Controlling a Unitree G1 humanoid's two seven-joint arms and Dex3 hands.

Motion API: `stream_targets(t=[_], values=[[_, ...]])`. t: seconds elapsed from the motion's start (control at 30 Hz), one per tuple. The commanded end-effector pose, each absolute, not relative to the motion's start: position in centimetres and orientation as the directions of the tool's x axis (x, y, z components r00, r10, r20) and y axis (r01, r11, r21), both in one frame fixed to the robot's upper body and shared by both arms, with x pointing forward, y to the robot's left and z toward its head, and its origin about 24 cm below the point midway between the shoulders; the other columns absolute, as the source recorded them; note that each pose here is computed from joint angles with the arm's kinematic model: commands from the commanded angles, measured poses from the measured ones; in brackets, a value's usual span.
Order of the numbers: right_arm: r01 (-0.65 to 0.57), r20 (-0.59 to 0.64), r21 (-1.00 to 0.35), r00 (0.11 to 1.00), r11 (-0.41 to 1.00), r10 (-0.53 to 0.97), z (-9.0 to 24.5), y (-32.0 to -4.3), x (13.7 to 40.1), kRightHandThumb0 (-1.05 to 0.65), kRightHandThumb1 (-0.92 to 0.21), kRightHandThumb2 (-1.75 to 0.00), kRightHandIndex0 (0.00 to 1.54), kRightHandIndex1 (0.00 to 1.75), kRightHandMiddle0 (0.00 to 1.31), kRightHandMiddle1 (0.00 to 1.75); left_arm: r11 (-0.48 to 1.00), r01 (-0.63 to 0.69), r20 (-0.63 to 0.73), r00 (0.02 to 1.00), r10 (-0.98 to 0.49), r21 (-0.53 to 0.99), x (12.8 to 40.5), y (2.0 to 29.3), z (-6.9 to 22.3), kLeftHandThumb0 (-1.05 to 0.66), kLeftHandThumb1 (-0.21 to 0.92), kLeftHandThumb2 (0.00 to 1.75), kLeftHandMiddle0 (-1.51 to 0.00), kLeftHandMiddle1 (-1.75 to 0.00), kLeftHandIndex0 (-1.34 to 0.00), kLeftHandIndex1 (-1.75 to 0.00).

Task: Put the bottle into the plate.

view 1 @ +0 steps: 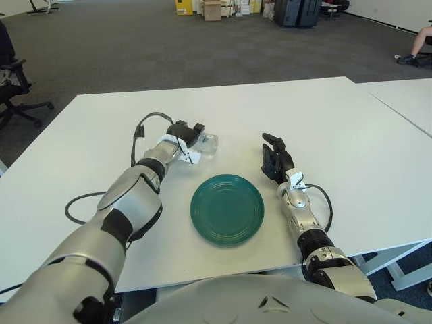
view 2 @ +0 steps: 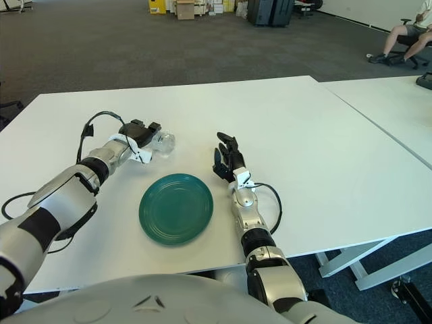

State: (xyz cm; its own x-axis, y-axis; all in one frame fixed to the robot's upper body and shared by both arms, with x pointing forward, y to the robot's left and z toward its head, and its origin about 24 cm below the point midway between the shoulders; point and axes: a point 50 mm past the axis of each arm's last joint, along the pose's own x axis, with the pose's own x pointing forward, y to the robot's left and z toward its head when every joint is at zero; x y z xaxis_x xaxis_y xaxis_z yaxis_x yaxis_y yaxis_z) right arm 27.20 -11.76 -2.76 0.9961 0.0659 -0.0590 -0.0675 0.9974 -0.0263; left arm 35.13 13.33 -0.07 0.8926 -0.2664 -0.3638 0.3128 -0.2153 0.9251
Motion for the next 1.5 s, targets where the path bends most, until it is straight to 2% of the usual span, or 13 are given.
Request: stream_targets(t=[0.0, 0.03, 0.13, 0.17, 0.2, 0.27, 0.37, 0.53, 0.67, 0.93, 1.17, 1.47], values=[[-0.049, -0.163, -0.026, 0.986, 0.998, 0.044, -4.76, -12.33, 25.75, -0.70, -0.92, -0.83, 0.26, 0.01, 0.00, 0.63, -0.214, 0.383, -0.428, 0.873, -0.234, 0.899, 33.35, 13.83, -2.48, -0.58, 0.31, 0.80, -0.28, -1.28, -0.04, -1.64], [-0.049, -0.162, -0.027, 0.986, 0.998, 0.044, -4.75, -12.36, 25.73, -0.69, -0.92, -0.83, 0.26, 0.01, 0.00, 0.63, -0.212, 0.369, -0.414, 0.879, -0.235, 0.905, 33.38, 13.85, -2.41, -0.58, 0.30, 0.80, -0.29, -1.29, -0.04, -1.66], [-0.048, -0.159, -0.032, 0.986, 0.998, 0.042, -4.73, -12.40, 25.68, -0.69, -0.92, -0.82, 0.26, 0.01, 0.00, 0.64, -0.230, 0.312, -0.365, 0.898, -0.244, 0.922, 33.48, 13.86, -2.18, -0.51, 0.34, 0.85, -0.35, -1.50, -0.17, -1.72], [-0.048, -0.158, -0.032, 0.987, 0.998, 0.042, -4.72, -12.43, 25.67, -0.69, -0.92, -0.82, 0.26, 0.01, 0.00, 0.64, -0.235, 0.304, -0.359, 0.900, -0.246, 0.923, 33.48, 13.84, -2.16, -0.48, 0.39, 0.90, -0.36, -1.59, -0.30, -1.69], [-0.049, -0.156, -0.033, 0.987, 0.998, 0.043, -4.69, -12.44, 25.65, -0.69, -0.92, -0.82, 0.26, 0.01, 0.00, 0.64, -0.244, 0.289, -0.348, 0.904, -0.250, 0.926, 33.50, 13.82, -2.12, -0.47, 0.41, 0.92, -0.37, -1.62, -0.35, -1.68], [-0.048, -0.154, -0.034, 0.987, 0.998, 0.043, -4.66, -12.48, 25.62, -0.69, -0.92, -0.82, 0.26, 0.01, 0.00, 0.64, -0.261, 0.262, -0.328, 0.909, -0.256, 0.929, 33.51, 13.77, -2.05, -0.19, 0.38, 1.12, -0.49, -1.64, -0.38, -1.72], [-0.045, -0.152, -0.033, 0.988, 0.998, 0.040, -4.64, -12.53, 25.59, -0.69, -0.92, -0.81, 0.26, 0.01, 0.00, 0.64, -0.266, 0.238, -0.307, 0.915, -0.260, 0.934, 33.58, 13.63, -1.92, -0.07, 0.33, 1.23, -0.57, -1.71, -0.47, -1.62], [-0.040, -0.149, -0.037, 0.988, 0.999, 0.034, -4.65, -12.69, 25.55, -0.69, -0.92, -0.80, 0.27, 0.01, 0.00, 0.65, -0.198, 0.234, -0.280, 0.925, -0.258, 0.952, 33.61, 13.12, -1.80, -0.02, 0.28, 1.28, -0.62, -1.74, -0.57, -1.49], [-0.037, -0.149, -0.045, 0.988, 0.998, 0.029, -4.66, -12.82, 25.53, -0.70, -0.92, -0.79, 0.27, 0.01, 0.00, 0.67, -0.155, 0.248, -0.281, 0.927, -0.248, 0.956, 33.53, 13.07, -1.90, -0.01, 0.18, 1.40, -0.67, -1.75, -0.65, -1.52], [-0.045, -0.156, -0.058, 0.987, 0.997, 0.035, -4.65, -12.87, 25.60, -0.70, -0.92, -0.80, 0.28, 0.01, 0.00, 0.68, -0.130, 0.243, -0.270, 0.925, -0.266, 0.961, 33.12, 12.94, -2.26, 0.00, 0.11, 1.55, -0.74, -1.75, -0.58, -1.71], [-0.051, -0.159, -0.053, 0.986, 0.997, 0.042, -4.69, -12.93, 25.59, -0.70, -0.92, -0.80, 0.28, 0.01, 0.00, 0.68, -0.143, 0.233, -0.265, 0.923, -0.280, 0.962, 33.04, 12.99, -2.30, 0.00, 0.17, 1.50, -0.71, -1.74, -0.51, -1.74], [-0.053, -0.158, -0.054, 0.987, 0.997, 0.044, -4.73, -13.02, 25.66, -0.70, -0.92, -0.81, 0.28, 0.01, 0.00, 0.67, -0.140, 0.221, -0.252, 0.929, -0.270, 0.965, 33.46, 13.52, -1.78, 0.00, 0.17, 1.49, -0.72, -1.73, -0.49, -1.75]])
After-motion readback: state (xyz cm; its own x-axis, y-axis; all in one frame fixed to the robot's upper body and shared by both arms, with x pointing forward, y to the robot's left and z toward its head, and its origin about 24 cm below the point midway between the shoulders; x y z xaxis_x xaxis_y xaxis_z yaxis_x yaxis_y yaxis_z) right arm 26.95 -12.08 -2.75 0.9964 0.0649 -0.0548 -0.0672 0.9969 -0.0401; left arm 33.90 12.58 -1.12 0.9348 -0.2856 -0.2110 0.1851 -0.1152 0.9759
